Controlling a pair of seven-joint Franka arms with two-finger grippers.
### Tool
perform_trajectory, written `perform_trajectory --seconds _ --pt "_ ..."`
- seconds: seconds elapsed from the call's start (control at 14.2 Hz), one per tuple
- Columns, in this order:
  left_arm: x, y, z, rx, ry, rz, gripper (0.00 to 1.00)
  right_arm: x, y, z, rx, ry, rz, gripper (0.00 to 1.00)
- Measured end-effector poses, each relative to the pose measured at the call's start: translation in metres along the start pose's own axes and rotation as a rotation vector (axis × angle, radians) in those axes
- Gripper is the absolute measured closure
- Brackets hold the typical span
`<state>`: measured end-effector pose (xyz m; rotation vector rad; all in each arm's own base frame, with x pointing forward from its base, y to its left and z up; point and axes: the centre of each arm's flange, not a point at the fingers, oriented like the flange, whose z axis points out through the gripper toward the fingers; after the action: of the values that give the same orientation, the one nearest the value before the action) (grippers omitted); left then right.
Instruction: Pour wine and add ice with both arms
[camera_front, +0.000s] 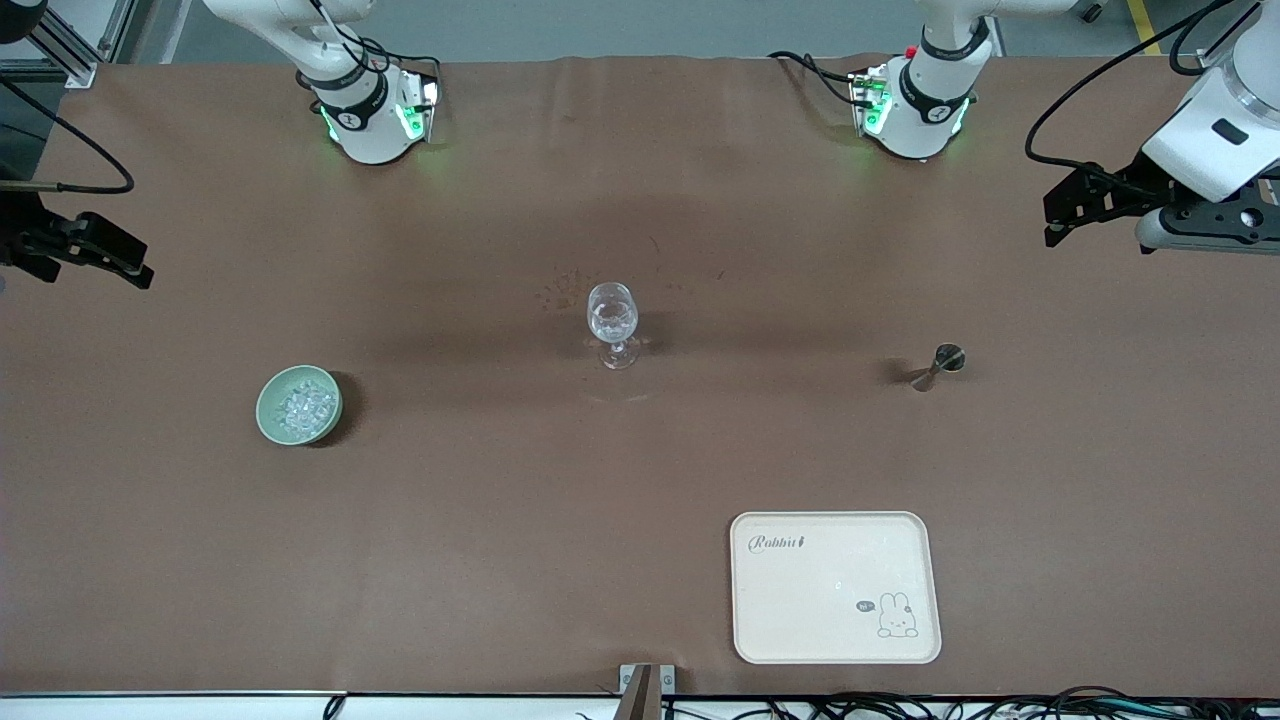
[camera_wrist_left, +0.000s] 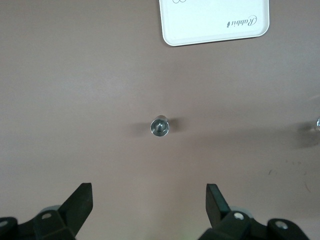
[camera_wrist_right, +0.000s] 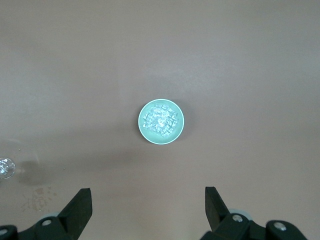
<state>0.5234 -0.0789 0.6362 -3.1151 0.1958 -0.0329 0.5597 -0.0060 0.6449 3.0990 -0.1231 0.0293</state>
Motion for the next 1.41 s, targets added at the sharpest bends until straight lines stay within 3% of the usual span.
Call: perform_trajectory --seconds 0.21,0.56,0.77,0.99,1.2,1.41 --pt "0.000 -0.001 0.001 0.000 -0.006 -0.002 0.00 0.005 0.015 -0.002 0.001 0.034 0.028 0.00" --pt "0.014 -0.012 0.019 -0.017 -0.033 -0.026 0.00 0.005 0.025 -0.001 0.001 0.033 0.046 0.00" --pt "0.034 -0.048 0.028 0.004 -0.038 -0.082 0.00 0.009 0.039 0.000 0.001 0.048 0.069 0.00" --pt "0.047 -0.101 0.062 -0.007 -0.094 -0.192 0.00 0.011 0.035 0.001 0.002 0.050 0.061 0.00" --pt "0.052 -0.148 0.103 -0.006 -0.164 -0.428 0.00 0.011 0.025 0.001 0.003 0.053 0.046 0.00" --pt "0.055 -0.183 0.144 -0.081 -0.237 -0.640 0.00 0.011 0.027 -0.001 0.003 0.063 0.048 0.00"
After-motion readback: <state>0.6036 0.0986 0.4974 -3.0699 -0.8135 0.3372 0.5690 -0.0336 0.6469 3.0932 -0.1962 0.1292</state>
